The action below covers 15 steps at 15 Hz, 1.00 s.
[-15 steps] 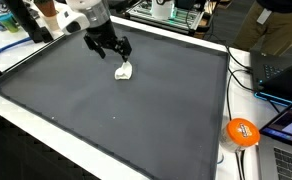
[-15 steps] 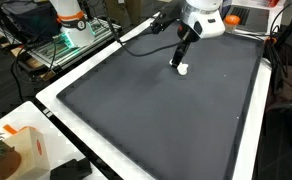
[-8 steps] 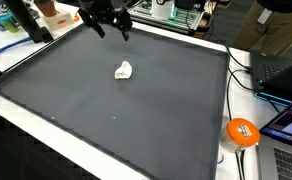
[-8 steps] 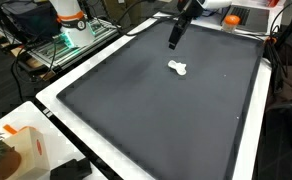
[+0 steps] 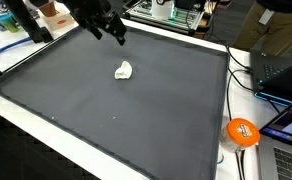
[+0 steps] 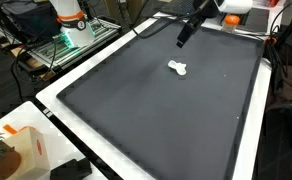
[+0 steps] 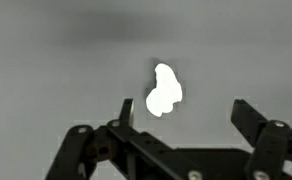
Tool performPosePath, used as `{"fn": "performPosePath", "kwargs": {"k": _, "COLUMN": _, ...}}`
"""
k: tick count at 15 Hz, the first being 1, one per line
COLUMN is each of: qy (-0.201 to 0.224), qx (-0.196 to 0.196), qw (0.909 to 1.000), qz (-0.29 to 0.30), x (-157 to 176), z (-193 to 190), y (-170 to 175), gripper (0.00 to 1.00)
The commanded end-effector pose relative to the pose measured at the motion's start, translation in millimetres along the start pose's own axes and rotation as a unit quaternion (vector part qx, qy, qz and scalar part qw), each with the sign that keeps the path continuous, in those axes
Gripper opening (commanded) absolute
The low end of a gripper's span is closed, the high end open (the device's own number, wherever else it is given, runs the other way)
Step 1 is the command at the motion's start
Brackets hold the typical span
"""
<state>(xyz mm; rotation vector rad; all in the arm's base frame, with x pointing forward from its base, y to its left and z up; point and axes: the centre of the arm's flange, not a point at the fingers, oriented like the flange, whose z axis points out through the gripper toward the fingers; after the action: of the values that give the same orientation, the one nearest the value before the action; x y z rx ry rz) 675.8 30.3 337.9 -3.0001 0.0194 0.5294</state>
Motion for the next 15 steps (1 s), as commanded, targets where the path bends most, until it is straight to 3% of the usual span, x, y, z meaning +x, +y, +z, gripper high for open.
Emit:
{"fn": "performPosePath", "kwargs": {"k": 1, "qy": -0.002, "qx": 0.000, "qw": 1.0000, "qz": 0.008, "x": 8, "z": 6, "y": 2, "gripper": 1.00}}
{"fn": "performPosePath", "kwargs": {"k": 4, "qy": -0.004, "qx": 0.001, "qw": 0.9999, "qz": 0.016, "x": 20, "z": 15, "y": 4, "gripper": 1.00}}
{"fn": "performPosePath", "kwargs": {"k": 10, "qy": -0.025, "qx": 0.002, "qw": 0.9945, "qz": 0.102, "x": 67, "z": 42, "y": 4, "gripper": 1.00}}
{"fn": "performPosePath", "kwargs": {"k": 15, "qy": -0.088, "qx": -0.010, "qw": 0.9891, "qz": 0.118, "x": 89, "z": 71, "y": 9, "gripper": 1.00}}
